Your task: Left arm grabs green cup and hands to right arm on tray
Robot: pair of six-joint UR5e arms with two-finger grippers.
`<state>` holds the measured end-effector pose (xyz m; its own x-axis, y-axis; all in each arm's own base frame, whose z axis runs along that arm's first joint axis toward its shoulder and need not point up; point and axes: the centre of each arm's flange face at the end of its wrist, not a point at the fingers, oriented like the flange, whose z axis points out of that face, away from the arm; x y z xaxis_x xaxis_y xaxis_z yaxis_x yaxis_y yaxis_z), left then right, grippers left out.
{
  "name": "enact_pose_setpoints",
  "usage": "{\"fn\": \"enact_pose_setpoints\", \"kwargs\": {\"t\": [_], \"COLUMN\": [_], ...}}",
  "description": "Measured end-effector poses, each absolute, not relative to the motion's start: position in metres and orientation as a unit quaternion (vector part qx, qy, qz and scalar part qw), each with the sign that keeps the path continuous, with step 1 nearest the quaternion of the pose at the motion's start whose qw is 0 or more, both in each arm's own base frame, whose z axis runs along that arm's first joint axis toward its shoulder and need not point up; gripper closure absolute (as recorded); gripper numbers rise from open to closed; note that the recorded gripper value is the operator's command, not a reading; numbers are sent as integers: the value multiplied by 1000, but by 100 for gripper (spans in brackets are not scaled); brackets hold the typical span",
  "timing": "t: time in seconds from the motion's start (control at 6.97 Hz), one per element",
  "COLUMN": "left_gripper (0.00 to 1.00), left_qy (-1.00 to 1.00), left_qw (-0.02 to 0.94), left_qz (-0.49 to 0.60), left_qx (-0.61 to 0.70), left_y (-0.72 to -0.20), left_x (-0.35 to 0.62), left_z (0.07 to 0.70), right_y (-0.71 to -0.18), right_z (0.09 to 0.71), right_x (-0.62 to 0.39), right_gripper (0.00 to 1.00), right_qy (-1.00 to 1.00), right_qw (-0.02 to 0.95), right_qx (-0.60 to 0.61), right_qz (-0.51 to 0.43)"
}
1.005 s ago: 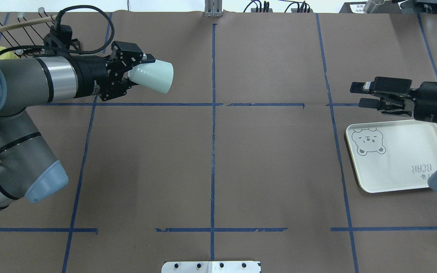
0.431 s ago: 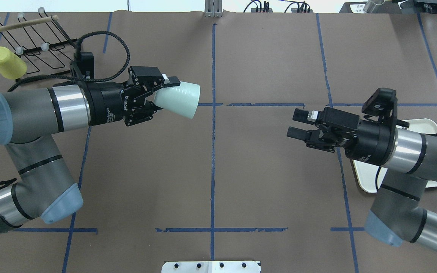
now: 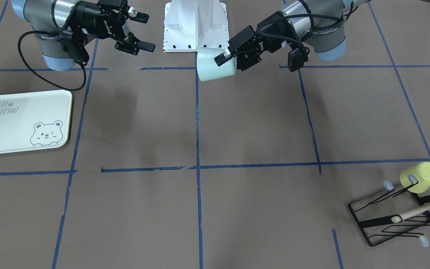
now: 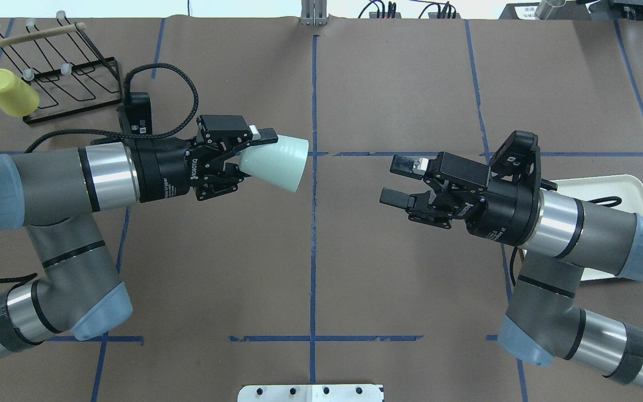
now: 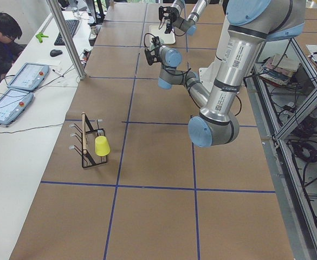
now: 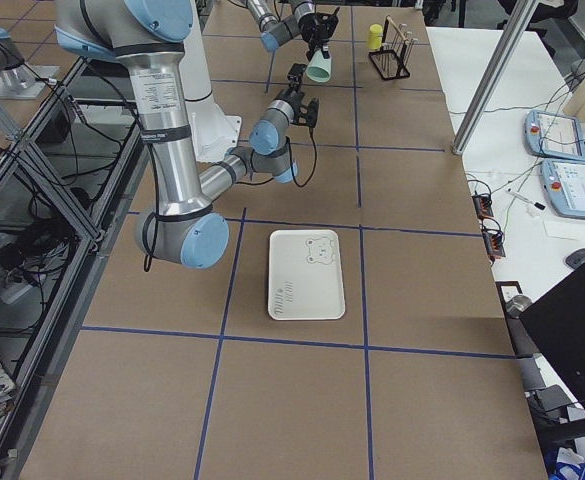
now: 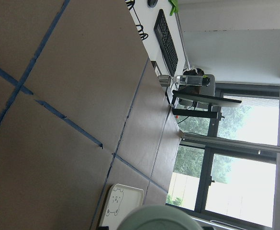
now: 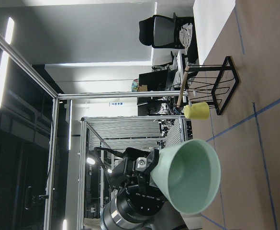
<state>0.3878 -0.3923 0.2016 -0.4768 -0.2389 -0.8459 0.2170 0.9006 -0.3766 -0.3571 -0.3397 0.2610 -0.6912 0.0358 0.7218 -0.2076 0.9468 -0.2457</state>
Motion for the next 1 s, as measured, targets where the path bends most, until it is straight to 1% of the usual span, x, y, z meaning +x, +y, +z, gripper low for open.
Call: {"fn": "enact_pose_setpoints", "kwargs": {"t": [0.57, 1.0], "left_gripper": [53, 53], "left_qy": [850, 848], "left_qw": [477, 477], "left_qz": [-220, -224], "left_qx": [-46, -56], "left_y": [-387, -387], "left_x": [398, 404], "left_z": [186, 187], "right_y": [-365, -368], "right_z": [228, 216], "right_x": [-401, -405], "right_gripper": [0, 1], "right_qy": [-901, -905], "right_qw": [392, 383], "right_qx": [33, 31], "right_qz": [183, 182]}}
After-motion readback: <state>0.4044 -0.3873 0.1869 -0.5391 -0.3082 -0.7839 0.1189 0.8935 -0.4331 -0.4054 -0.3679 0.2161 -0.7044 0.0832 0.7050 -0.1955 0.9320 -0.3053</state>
